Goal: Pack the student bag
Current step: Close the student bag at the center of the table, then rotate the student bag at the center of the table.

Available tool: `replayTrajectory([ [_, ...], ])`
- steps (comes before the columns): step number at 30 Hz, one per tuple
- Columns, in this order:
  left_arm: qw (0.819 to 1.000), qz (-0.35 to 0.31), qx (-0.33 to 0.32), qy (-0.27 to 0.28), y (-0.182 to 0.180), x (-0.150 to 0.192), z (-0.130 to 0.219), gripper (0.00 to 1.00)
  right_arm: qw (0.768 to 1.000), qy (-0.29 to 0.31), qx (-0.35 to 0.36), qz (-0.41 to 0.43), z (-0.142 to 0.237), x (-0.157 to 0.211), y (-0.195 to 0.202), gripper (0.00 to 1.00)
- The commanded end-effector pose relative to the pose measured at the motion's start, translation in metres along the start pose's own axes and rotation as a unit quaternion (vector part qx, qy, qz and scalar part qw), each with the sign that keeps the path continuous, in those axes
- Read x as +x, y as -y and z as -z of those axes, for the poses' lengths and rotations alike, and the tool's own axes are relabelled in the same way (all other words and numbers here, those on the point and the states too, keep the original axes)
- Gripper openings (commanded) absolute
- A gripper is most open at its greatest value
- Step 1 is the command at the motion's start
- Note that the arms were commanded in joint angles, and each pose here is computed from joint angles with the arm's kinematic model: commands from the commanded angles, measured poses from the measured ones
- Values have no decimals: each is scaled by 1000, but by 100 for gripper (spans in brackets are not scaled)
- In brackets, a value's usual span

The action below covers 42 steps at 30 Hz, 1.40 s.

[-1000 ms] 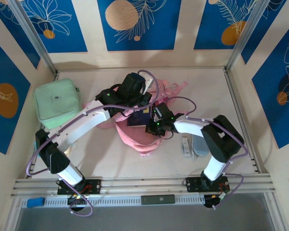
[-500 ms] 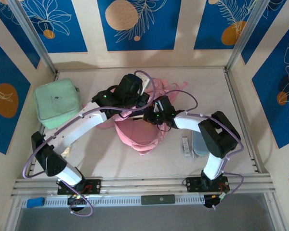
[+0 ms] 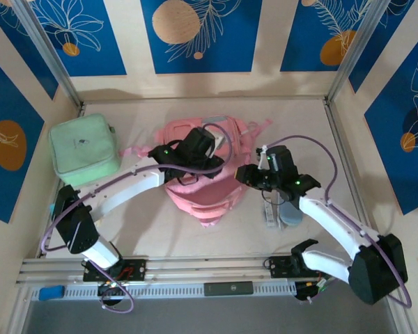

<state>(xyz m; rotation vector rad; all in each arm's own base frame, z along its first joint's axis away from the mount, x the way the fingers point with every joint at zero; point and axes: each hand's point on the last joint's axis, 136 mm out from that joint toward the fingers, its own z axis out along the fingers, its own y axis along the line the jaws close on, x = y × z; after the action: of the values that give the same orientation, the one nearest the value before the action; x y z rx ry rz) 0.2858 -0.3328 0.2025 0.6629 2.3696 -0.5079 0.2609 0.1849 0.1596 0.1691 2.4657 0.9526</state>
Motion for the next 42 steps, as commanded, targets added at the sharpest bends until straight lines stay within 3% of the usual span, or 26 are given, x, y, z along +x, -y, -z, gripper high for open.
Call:
replayTrajectory([
  [1, 998, 40, 35, 26, 5, 7, 24, 48, 996, -68, 44, -32, 10, 34, 24, 40],
  [5, 993, 96, 11, 68, -24, 26, 52, 63, 992, -108, 35, -49, 8, 48, 15, 45],
  [8, 984, 163, -34, 56, -67, 53, 57, 74, 990, -126, 41, -54, 1, 61, 6, 48],
  [14, 950, 301, -75, 38, -140, 92, 47, 74, 983, -162, 53, -71, -20, 91, -10, 51],
  [21, 911, 395, -115, 9, -208, 114, 12, 71, 982, -163, 68, -68, -42, 110, -23, 54],
  [24, 913, 396, -87, 43, -221, 95, -4, 71, 982, -161, 80, -63, -50, 112, -21, 54],
  [32, 907, 415, -65, 35, -236, 79, -49, 53, 978, -177, 88, -72, -66, 110, -7, 55],
  [40, 897, 436, -30, 62, -233, 72, -62, 1, 981, -163, 61, -83, -77, 70, 2, 55],
  [42, 896, 439, -18, 69, -227, 71, -59, 0, 986, -146, 55, -66, -81, 50, 0, 55],
])
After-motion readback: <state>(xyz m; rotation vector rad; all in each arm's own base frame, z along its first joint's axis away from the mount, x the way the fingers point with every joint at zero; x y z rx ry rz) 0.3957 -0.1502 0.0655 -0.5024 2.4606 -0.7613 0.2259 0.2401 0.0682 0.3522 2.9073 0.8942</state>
